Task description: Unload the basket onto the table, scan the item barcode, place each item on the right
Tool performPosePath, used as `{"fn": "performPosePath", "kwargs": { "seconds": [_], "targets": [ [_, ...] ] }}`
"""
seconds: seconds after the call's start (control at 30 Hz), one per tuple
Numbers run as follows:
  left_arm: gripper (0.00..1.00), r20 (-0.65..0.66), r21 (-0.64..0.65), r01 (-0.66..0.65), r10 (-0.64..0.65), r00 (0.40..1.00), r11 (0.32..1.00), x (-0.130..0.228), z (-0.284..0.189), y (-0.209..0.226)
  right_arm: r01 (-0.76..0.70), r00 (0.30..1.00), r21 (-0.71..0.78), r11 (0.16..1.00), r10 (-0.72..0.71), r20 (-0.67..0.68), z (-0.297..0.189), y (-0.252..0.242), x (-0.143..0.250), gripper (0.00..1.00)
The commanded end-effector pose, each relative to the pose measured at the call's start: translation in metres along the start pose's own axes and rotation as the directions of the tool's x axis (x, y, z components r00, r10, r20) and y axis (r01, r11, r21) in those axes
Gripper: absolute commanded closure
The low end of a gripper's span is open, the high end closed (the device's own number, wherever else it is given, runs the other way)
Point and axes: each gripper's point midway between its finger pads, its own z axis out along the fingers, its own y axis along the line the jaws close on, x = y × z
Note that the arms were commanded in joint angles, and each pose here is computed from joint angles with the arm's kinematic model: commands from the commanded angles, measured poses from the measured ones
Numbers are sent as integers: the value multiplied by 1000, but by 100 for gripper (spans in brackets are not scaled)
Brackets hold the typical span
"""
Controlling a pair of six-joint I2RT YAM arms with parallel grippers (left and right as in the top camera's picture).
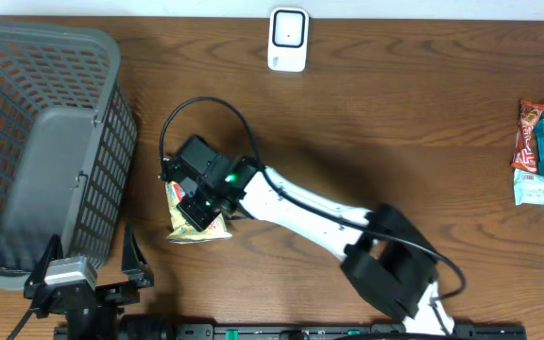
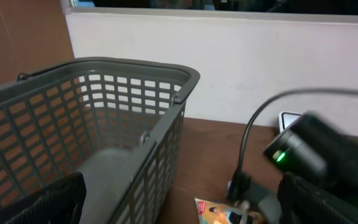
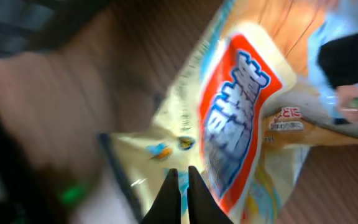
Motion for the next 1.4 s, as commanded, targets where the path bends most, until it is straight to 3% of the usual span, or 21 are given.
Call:
{"fn": "performPosePath", "kwargs": {
  "seconds": [0.0,0.2,0.3,0.33,0.43,0.57,0.7,0.83,1.0,1.17,1.37],
  "targets": [
    [2,8,-9,10,-10,1000,1000,-2,-1,2,-22,988,58,998,31,-148,57,-29,45,99],
    [2,8,-9,10,-10,1000,1000,-2,-1,2,-61,953,226,972,124,-277,64,-64,86,99],
    [2,8,-9,10,-10,1000,1000,-2,-1,2,-76,950,411,908,192,-247,40,-93,87,99],
    [2,8,-9,10,-10,1000,1000,-2,-1,2,-95,949,520,849,235,-210,17,-112,85,99],
    [2,9,-9,10,-10,1000,1000,-2,-1,2,-114,952,601,791,260,-162,-16,-133,77,99],
    [2,9,-9,10,-10,1000,1000,-2,-1,2,-139,967,624,769,240,-80,-61,-140,56,99],
    [2,9,-9,10,-10,1000,1000,-2,-1,2,-212,976,587,781,196,92,-122,-126,21,99],
    [2,9,-9,10,-10,1000,1000,-2,-1,2,-274,958,554,786,174,227,-153,-126,-5,99],
    [2,9,-9,10,-10,1000,1000,-2,-1,2,-293,953,553,780,193,233,-135,-143,-9,99],
    [2,8,-9,10,-10,1000,1000,-2,-1,2,-262,963,552,792,250,98,-54,-166,15,99],
    [2,8,-9,9,-9,1000,1000,-2,-1,2,-234,951,555,798,306,-39,-7,-178,52,99]
  ]
}}
